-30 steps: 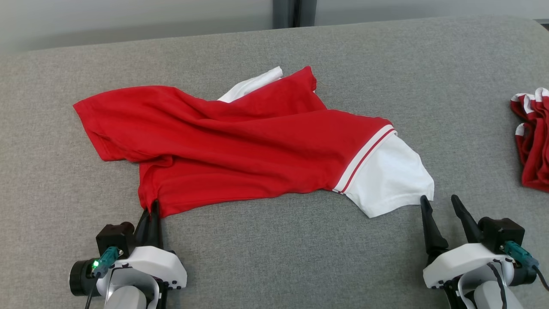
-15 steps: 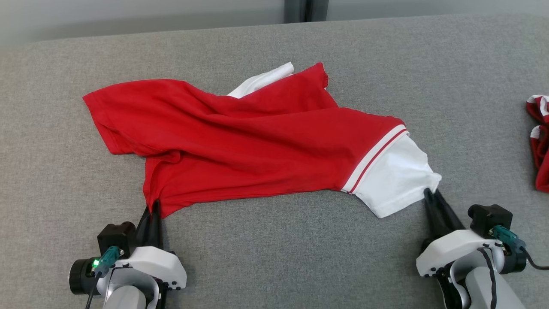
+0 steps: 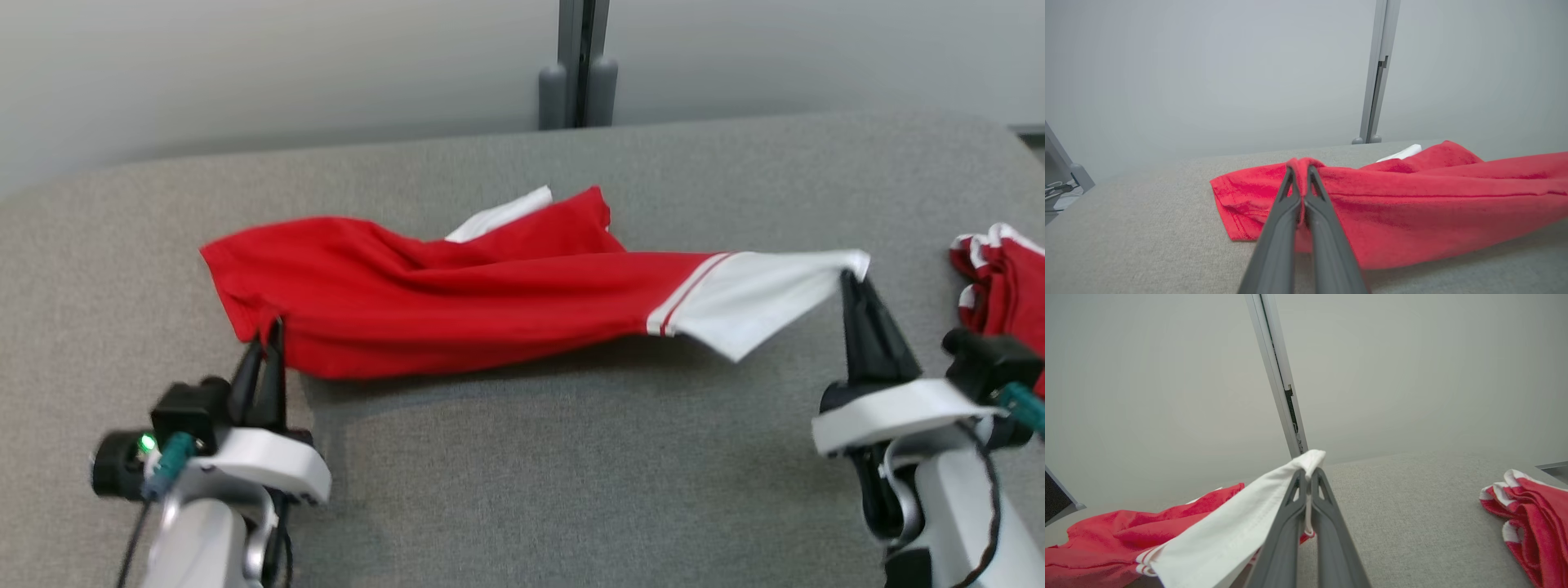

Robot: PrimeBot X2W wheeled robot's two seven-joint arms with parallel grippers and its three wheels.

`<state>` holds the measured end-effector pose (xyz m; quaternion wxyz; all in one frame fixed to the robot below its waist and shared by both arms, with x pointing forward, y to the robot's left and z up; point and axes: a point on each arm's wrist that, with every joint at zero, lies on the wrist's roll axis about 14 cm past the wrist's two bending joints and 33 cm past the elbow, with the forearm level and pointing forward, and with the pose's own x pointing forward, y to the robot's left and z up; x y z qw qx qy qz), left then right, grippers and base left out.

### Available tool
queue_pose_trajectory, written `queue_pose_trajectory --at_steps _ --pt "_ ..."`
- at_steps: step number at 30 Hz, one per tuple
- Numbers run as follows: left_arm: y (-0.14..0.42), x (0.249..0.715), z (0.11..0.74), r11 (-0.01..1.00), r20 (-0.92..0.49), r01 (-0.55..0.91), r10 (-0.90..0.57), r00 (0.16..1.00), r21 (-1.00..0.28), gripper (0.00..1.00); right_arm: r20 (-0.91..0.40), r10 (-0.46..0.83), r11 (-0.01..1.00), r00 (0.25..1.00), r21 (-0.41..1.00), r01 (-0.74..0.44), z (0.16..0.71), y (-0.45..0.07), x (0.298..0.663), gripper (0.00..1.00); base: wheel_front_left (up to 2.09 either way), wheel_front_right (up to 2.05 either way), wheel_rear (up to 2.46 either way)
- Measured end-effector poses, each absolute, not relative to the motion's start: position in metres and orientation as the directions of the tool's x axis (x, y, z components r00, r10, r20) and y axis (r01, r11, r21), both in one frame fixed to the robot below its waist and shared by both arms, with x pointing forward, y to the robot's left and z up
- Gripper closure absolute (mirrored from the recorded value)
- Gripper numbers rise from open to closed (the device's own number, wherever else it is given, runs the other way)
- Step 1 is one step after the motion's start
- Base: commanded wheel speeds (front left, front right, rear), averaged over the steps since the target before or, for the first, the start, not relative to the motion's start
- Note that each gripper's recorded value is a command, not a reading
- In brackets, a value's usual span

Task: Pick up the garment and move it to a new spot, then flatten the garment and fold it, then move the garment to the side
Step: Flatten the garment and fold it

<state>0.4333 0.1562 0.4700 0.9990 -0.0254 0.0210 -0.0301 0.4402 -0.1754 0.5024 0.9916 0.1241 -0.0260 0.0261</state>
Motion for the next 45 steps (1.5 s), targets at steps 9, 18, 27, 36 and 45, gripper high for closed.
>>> queue_pose_trajectory --at_steps 9,18,27,36,45 --pt "0.189 0.463 0.643 0.989 0.369 0.054 -0.101 0.924 0.135 1.00 0.561 0.028 0.973 0.827 0.174 -0.152 0.705 -0.190 0.436 1.00 0.00 0.00 0.00" --pt "0.204 0.487 0.736 0.968 0.475 0.013 -0.135 0.869 0.251 1.00 0.691 0.084 0.982 0.718 0.067 -0.179 0.786 -0.186 0.449 1.00 0.00 0.00 0.00" --pt "0.182 0.563 0.690 0.949 0.334 0.067 -0.174 0.926 0.308 1.00 0.610 0.119 0.991 0.784 -0.029 -0.128 0.776 -0.183 0.541 1.00 0.00 0.00 0.00" --pt "0.167 0.630 0.753 0.926 0.513 -0.028 -0.184 0.839 0.377 1.00 0.743 0.087 0.994 0.663 -0.111 -0.006 0.853 -0.196 0.588 1.00 0.00 0.00 0.00" --pt "0.170 0.666 0.650 0.950 0.320 0.045 -0.149 0.936 0.310 1.00 0.600 0.069 0.995 0.797 -0.094 -0.015 0.755 -0.207 0.627 1.00 0.00 0.00 0.00"
